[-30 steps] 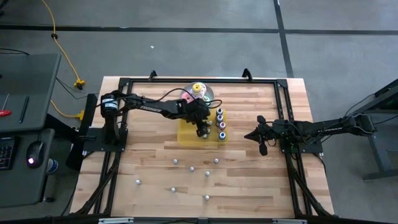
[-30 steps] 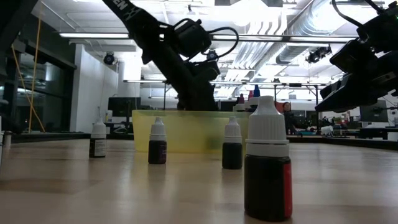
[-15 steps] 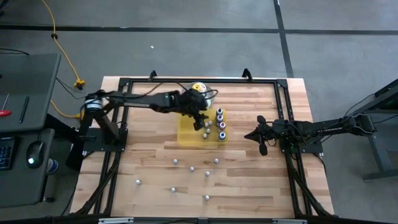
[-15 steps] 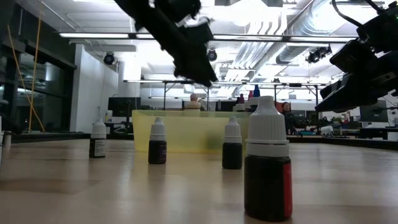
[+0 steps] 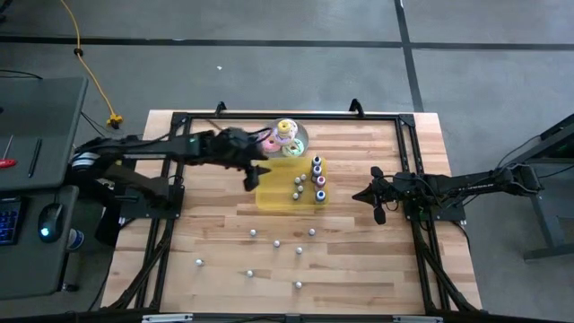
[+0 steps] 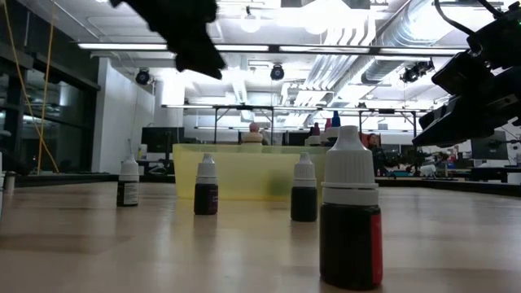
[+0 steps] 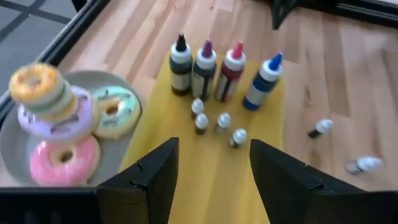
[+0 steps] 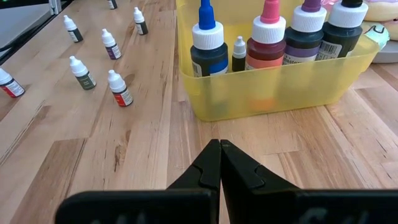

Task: Pick & Place food coloring
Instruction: Put the top small red food coloring bottle into the yellow container

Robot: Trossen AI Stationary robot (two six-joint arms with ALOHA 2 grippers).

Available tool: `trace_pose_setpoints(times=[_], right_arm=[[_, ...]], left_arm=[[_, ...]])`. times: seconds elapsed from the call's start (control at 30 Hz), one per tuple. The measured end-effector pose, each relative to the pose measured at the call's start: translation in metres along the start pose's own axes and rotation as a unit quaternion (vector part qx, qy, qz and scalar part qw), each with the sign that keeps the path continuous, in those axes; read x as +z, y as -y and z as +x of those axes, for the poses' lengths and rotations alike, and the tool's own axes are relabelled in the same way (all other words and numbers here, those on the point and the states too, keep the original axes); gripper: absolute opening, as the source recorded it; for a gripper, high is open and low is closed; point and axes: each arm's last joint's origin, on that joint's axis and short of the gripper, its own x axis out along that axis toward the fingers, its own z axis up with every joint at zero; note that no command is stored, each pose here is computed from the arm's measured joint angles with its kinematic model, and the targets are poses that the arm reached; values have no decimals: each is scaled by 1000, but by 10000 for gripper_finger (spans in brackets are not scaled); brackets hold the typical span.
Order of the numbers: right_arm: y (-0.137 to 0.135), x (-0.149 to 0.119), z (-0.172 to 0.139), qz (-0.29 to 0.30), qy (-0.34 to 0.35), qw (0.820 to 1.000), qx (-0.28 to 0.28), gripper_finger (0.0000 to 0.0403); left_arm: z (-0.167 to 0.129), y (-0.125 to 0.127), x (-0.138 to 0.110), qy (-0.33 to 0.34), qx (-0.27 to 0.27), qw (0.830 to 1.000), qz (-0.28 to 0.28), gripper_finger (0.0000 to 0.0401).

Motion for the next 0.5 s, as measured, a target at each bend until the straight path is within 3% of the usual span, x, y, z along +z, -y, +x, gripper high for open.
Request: trace_pose_setpoints(times=[0.17,0.5], right_arm=[[0,0,0,0,0,1000,0,0],[0,0,0,0,0,1000,0,0]], left_arm=[[-23,8,-22,1,-22,999,-26,193],[-51,36,-26,-18,-113,993,-3,193]])
